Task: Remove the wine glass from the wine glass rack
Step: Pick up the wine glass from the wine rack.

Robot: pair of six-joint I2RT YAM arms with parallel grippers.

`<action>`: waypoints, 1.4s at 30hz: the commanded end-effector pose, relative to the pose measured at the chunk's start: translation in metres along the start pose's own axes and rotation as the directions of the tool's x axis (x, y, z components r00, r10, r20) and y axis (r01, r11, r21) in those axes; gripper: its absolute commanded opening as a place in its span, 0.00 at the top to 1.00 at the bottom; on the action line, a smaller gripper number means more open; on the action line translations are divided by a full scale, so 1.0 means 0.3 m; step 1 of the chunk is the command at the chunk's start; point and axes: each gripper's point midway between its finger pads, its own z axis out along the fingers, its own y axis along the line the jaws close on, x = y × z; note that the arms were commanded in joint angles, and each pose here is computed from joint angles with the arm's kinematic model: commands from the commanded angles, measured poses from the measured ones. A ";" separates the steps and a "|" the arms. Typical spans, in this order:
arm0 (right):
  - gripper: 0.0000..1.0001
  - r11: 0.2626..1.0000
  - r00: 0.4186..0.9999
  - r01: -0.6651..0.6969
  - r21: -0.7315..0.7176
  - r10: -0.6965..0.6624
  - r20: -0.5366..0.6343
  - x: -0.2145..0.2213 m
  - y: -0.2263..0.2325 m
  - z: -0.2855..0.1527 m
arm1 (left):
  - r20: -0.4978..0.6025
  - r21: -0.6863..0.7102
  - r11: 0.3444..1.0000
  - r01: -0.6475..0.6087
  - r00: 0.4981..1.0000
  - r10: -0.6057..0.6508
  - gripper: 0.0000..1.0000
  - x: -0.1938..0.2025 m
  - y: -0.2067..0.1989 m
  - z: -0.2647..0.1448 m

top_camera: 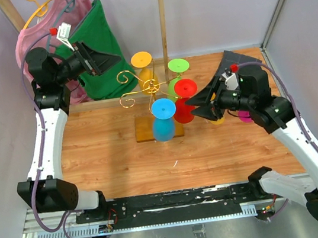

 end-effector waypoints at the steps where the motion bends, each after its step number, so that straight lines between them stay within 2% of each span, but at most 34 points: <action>1: 0.50 0.999 1.000 0.005 -0.044 -0.004 0.030 -0.001 0.050 0.034 | -0.002 0.033 0.998 -0.047 0.999 0.047 0.01 -0.020 -0.042 -0.002; 10: 0.50 0.995 0.999 0.038 -0.090 -0.038 -0.007 0.018 0.121 0.106 | -0.007 0.042 0.998 -0.057 0.998 0.057 0.01 -0.018 -0.055 -0.007; 21: 0.58 0.991 0.999 0.036 -0.131 -0.040 -0.024 0.048 0.144 0.103 | -0.014 0.046 0.998 -0.049 0.999 0.050 0.01 -0.011 -0.048 -0.004; 33: 0.66 0.991 0.998 0.028 -0.132 -0.036 -0.057 0.077 0.124 0.123 | -0.021 0.049 0.997 -0.052 0.998 0.053 0.01 -0.009 -0.049 -0.005; 42: 0.67 0.994 0.996 0.019 -0.104 -0.028 -0.089 0.099 0.084 0.142 | -0.024 0.051 0.997 -0.053 0.998 0.054 0.01 -0.007 -0.048 -0.004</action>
